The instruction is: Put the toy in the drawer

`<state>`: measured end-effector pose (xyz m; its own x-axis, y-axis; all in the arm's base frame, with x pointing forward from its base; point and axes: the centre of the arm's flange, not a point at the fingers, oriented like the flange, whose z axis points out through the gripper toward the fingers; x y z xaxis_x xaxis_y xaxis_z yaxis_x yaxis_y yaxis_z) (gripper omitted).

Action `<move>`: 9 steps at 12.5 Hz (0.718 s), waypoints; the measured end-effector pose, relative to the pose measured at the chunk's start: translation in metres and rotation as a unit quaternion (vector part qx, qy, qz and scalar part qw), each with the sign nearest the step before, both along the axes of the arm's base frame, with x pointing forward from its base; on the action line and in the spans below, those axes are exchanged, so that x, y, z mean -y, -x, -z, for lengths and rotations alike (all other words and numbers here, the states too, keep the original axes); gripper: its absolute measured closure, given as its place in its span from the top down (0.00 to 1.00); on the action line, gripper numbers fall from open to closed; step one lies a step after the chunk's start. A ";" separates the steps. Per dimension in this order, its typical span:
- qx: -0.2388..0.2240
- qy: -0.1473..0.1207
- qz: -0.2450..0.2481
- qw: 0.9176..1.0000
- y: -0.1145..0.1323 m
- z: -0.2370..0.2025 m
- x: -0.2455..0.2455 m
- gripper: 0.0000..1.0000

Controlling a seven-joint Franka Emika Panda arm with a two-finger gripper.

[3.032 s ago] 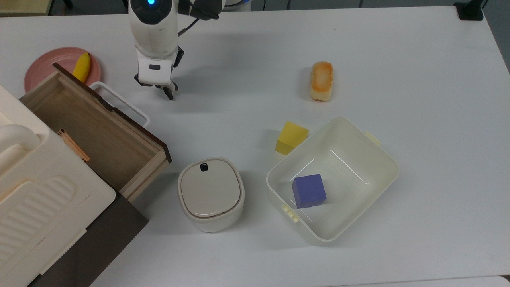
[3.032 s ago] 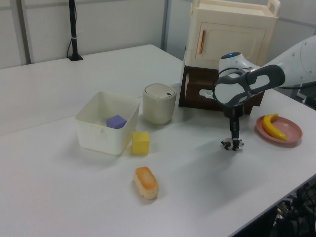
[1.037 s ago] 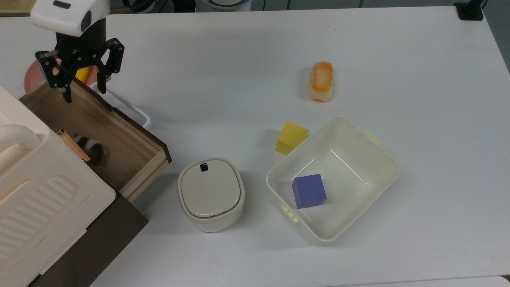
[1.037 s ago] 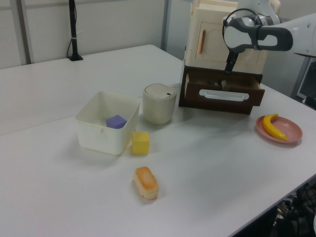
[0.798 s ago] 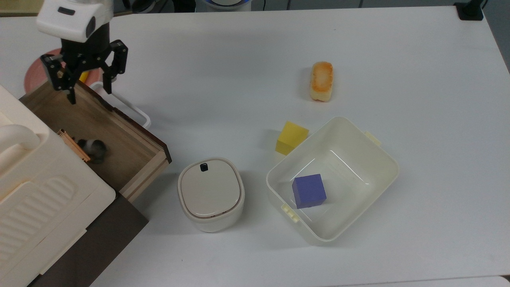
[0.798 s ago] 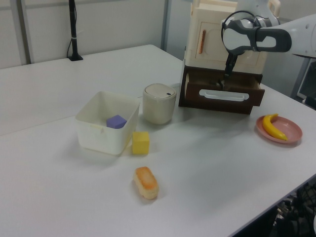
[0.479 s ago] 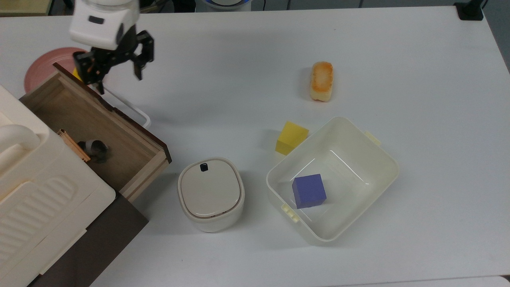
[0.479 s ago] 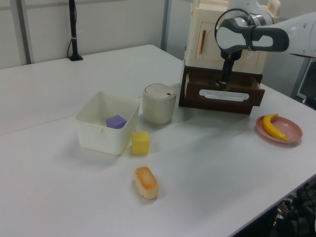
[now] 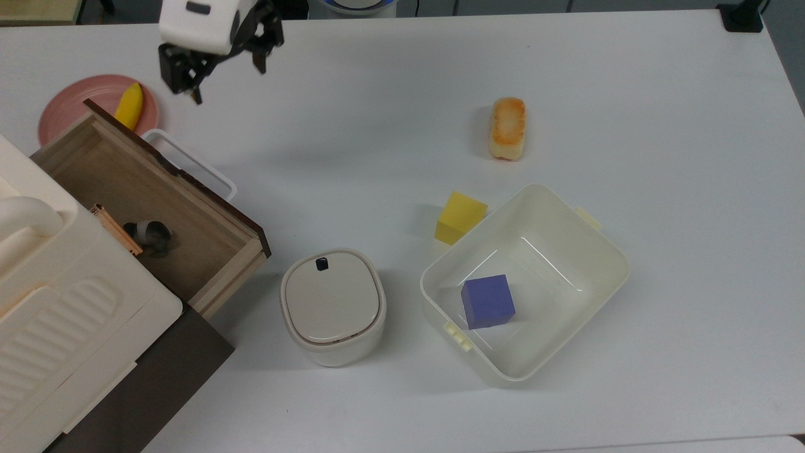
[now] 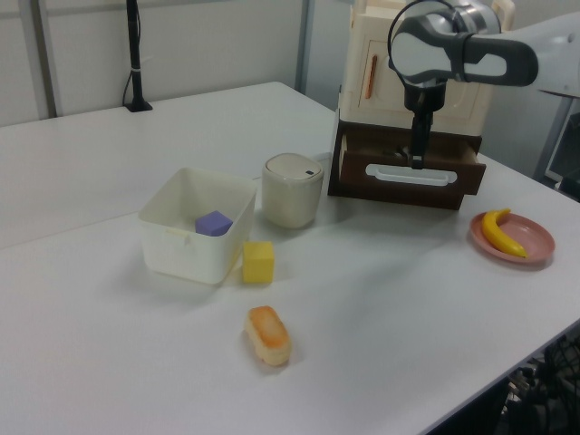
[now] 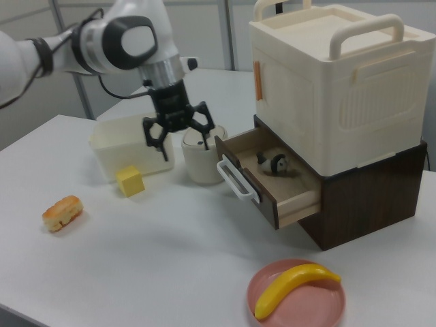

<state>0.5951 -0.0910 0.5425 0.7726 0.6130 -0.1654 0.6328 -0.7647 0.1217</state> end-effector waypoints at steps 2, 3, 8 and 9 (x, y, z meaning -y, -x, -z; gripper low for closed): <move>-0.008 -0.016 0.016 1.000 0.010 -0.012 -0.015 1.00; -0.002 -0.024 0.036 0.999 0.013 -0.018 -0.024 1.00; 0.037 -0.030 0.180 0.982 0.018 -0.034 -0.055 1.00; 0.041 -0.038 0.197 0.979 0.020 -0.037 -0.060 1.00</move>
